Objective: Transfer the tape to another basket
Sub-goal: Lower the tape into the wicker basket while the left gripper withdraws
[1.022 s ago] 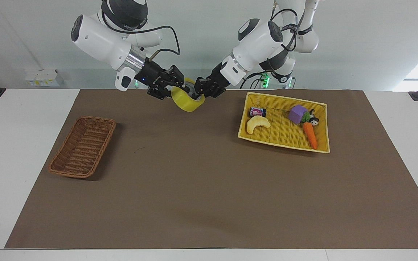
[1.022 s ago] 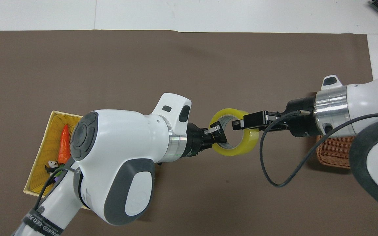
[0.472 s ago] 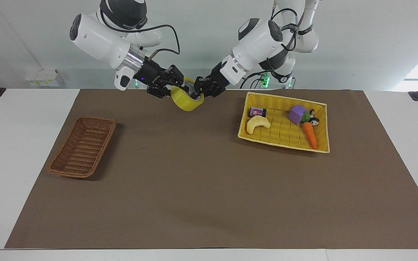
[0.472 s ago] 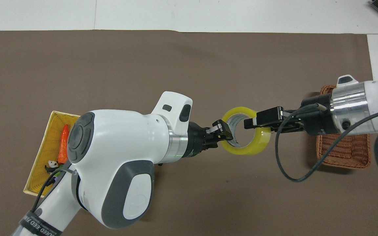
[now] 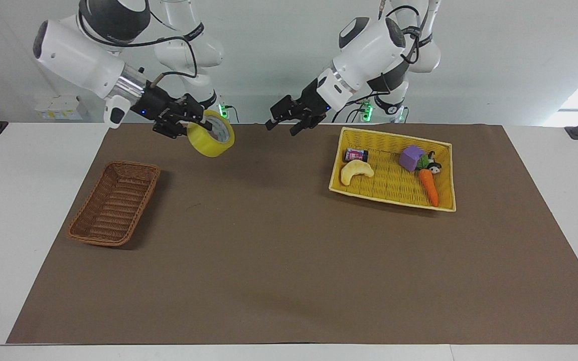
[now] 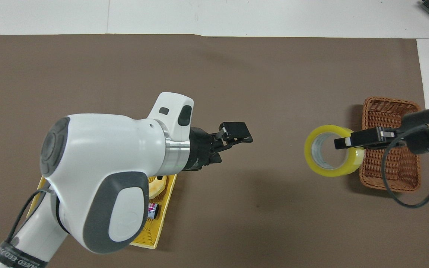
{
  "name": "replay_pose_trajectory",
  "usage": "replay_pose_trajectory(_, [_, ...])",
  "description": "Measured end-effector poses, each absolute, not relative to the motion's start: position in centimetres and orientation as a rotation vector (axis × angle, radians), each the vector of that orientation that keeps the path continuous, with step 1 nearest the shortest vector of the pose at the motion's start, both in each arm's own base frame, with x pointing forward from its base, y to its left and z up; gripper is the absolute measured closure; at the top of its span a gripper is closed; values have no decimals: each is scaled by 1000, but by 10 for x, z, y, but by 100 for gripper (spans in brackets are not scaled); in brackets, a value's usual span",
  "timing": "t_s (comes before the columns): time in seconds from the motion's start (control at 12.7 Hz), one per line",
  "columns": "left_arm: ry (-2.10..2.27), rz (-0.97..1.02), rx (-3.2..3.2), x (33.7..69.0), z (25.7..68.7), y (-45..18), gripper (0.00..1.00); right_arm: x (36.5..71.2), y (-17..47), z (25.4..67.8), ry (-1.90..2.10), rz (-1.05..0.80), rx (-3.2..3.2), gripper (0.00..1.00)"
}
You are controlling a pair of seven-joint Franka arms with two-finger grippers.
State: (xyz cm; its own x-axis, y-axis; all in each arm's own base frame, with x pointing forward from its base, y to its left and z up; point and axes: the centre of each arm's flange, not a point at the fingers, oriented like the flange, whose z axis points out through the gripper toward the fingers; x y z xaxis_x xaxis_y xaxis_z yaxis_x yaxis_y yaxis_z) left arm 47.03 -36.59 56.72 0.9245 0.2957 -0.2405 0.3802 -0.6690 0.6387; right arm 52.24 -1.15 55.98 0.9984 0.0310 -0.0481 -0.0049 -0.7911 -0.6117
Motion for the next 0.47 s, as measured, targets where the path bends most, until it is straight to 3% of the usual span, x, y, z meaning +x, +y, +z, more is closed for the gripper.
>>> replay_pose_trajectory(0.24, [534,-162,2354,487,573,-327,0,513,-77,552,-39,54,-2624,47])
replay_pose_trajectory(0.47, [533,-101,2468,508,565,-284,0,515,-100,549,-33,18,-2753,47])
